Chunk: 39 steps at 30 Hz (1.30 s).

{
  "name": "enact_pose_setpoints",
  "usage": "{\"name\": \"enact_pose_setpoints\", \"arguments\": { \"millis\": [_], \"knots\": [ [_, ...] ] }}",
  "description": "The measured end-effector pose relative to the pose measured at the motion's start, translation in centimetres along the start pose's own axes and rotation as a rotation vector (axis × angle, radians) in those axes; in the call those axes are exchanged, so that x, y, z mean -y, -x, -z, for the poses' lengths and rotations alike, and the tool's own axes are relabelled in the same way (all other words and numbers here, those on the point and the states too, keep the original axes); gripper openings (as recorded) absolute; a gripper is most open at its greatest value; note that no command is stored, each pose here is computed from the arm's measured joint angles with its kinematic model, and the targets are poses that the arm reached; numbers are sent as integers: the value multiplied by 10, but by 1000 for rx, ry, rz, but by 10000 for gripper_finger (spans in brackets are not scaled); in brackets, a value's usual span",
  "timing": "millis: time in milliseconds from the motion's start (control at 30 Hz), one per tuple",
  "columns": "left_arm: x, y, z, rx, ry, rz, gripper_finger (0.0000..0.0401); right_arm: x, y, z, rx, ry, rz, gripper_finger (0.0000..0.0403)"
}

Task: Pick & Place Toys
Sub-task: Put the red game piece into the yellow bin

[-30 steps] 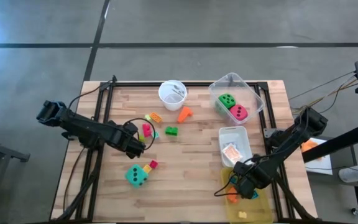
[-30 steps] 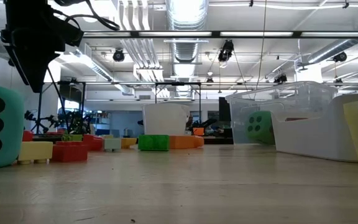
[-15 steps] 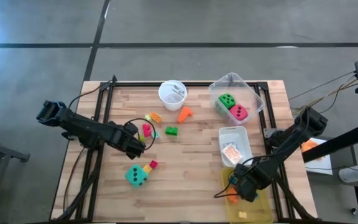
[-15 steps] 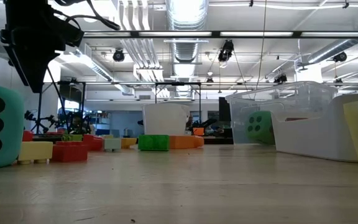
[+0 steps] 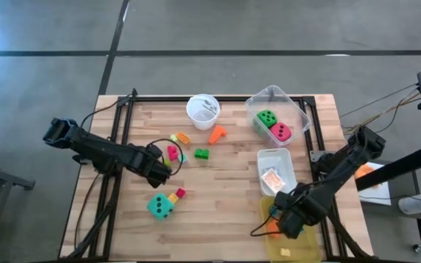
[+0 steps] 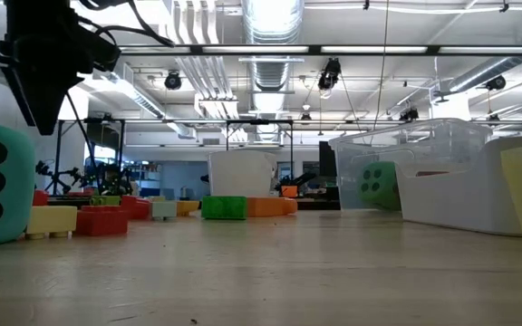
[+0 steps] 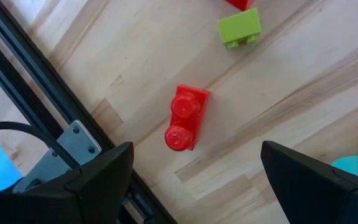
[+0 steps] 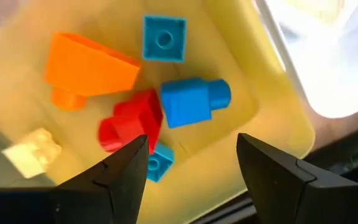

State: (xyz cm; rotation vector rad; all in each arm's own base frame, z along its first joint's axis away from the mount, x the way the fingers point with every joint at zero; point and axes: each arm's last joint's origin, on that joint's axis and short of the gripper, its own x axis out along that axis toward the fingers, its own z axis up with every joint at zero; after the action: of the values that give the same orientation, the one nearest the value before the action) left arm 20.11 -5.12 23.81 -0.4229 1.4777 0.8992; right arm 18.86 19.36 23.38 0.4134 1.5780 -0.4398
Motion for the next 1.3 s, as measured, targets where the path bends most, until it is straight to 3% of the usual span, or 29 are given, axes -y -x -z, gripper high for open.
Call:
{"name": "enact_pose_setpoints", "arguments": {
  "millis": [167,567,767,967,1100,1300],
  "knots": [
    [-3,-2,-6,-16,2,-2,353,-4,5,3,51,20,-11,238],
    [-21,-36,-17,-219,-3,-22,353,-13,5,32,207,102,-32,238],
    [-26,-40,-28,-243,-6,25,353,-23,8,38,422,122,-105,238],
    [-35,-44,-38,-276,4,53,353,-33,13,31,638,239,-143,238],
    [-41,-46,-44,-292,0,67,353,-37,14,26,660,302,-156,238],
    [-51,-50,-54,-317,85,76,353,-39,15,25,673,324,-162,238]
  ]
}}
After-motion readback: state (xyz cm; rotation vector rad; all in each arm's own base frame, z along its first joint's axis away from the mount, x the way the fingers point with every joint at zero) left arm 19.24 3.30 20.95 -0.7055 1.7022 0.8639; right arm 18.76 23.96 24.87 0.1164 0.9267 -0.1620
